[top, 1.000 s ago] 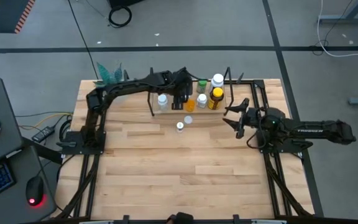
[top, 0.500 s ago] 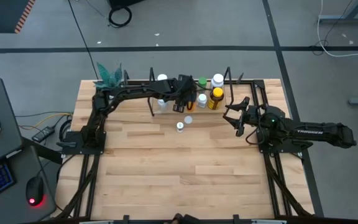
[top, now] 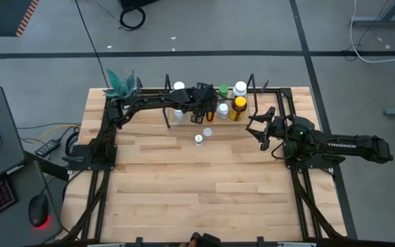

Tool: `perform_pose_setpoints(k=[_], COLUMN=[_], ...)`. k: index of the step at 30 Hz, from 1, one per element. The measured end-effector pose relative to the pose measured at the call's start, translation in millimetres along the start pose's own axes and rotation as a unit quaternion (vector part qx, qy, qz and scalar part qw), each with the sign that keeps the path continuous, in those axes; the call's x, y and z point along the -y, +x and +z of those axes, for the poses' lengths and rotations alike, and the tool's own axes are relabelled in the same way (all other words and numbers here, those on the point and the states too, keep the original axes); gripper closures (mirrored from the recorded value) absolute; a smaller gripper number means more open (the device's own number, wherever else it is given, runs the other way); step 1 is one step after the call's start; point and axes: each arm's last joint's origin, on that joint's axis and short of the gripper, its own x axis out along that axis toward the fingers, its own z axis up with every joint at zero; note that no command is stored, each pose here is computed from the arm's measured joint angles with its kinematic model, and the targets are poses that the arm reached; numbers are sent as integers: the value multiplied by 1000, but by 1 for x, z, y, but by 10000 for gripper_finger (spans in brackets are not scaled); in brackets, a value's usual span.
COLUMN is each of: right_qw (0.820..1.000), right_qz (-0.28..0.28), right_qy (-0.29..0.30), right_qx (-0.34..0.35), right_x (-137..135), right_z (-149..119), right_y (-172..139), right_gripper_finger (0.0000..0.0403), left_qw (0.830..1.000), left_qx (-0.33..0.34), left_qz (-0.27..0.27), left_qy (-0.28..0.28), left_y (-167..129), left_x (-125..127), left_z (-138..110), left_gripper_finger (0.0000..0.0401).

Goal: Pick and place medicine bottles onto shelf by color
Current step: Adjust the orange pill bottle on the shelf, then close the yellow pill bottle

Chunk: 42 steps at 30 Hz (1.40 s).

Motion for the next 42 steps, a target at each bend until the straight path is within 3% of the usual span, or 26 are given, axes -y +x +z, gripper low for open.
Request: perform_pose_setpoints(k=[17, 23, 26, 33, 38, 42], right_qw=[1000, 1000, 1000, 998, 992, 987], right_qz=[1, 13, 12, -20, -27, -19], right_qy=[5, 10, 7, -4, 47, 95], right_qx=[1, 3, 9, 63, 113, 132], right_x=[0, -1, -1, 1, 2, 2], right_z=[0, 1, 2, 12, 22, 25], right_y=[0, 0, 0, -1, -3, -3], right_gripper_finger=[138, 138, 138, 138, 138, 138], left_qw=[999, 998, 996, 970, 956, 952], left_qx=[-24, -22, 29, 154, 168, 177], left_qz=[41, 41, 67, 143, 128, 105], left_qy=[-13, -44, -59, -122, -204, -226], left_y=[-11, -47, -75, -134, -167, -189], left_x=[2, 1, -8, -33, -39, -32], left_z=[5, 6, 14, 25, 12, 9], left_gripper_finger=[184, 187, 194, 212, 225, 233])
